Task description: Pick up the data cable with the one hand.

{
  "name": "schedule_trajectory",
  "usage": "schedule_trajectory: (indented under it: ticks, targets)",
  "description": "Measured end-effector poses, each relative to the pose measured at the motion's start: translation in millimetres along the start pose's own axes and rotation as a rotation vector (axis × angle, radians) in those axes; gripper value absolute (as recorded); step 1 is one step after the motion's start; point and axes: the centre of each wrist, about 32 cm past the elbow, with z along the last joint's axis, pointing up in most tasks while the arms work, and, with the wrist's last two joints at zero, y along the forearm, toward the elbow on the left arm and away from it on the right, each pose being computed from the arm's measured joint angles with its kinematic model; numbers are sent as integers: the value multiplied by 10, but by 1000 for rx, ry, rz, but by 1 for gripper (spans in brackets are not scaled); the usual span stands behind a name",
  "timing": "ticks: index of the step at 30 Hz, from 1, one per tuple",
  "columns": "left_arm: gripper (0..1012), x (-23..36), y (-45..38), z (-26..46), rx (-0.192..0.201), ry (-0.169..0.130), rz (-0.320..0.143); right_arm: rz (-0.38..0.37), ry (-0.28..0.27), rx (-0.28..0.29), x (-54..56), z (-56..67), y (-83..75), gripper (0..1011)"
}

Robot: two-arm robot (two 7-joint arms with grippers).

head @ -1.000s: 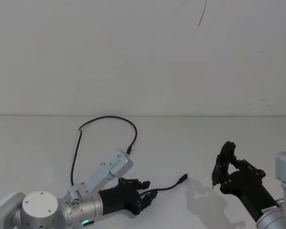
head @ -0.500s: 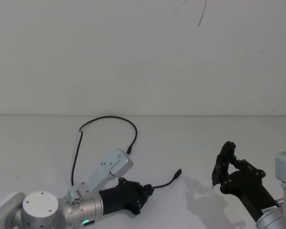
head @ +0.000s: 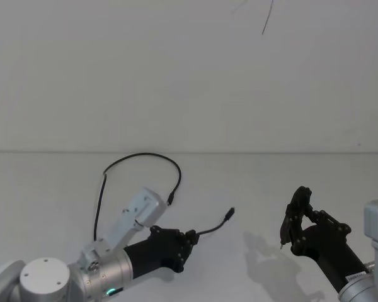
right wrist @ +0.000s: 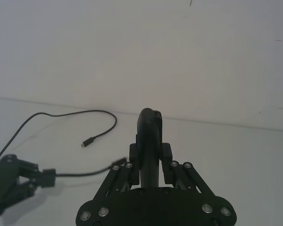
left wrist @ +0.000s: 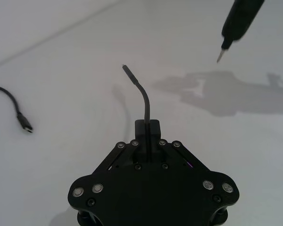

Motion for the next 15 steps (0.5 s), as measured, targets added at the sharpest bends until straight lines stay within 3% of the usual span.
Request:
schedule_trajectory:
  ticks: [4,7,8,11,15]
  targets:
    - [50,-42,127,50,-41,11,24,0,0,0,0,0,0,269]
    - [50,-70,305,99,-76,17,43,0,0,0,0,0,0,269]
    - [50,-70,305,99,-76,17,43,0,0,0,0,0,0,269]
    - [50,-85,501,146,-97,12,54,0,0,0,0,0,0,269]
    - [50,-97,689,176,-105,5,57,0,0,0,0,0,0,269]
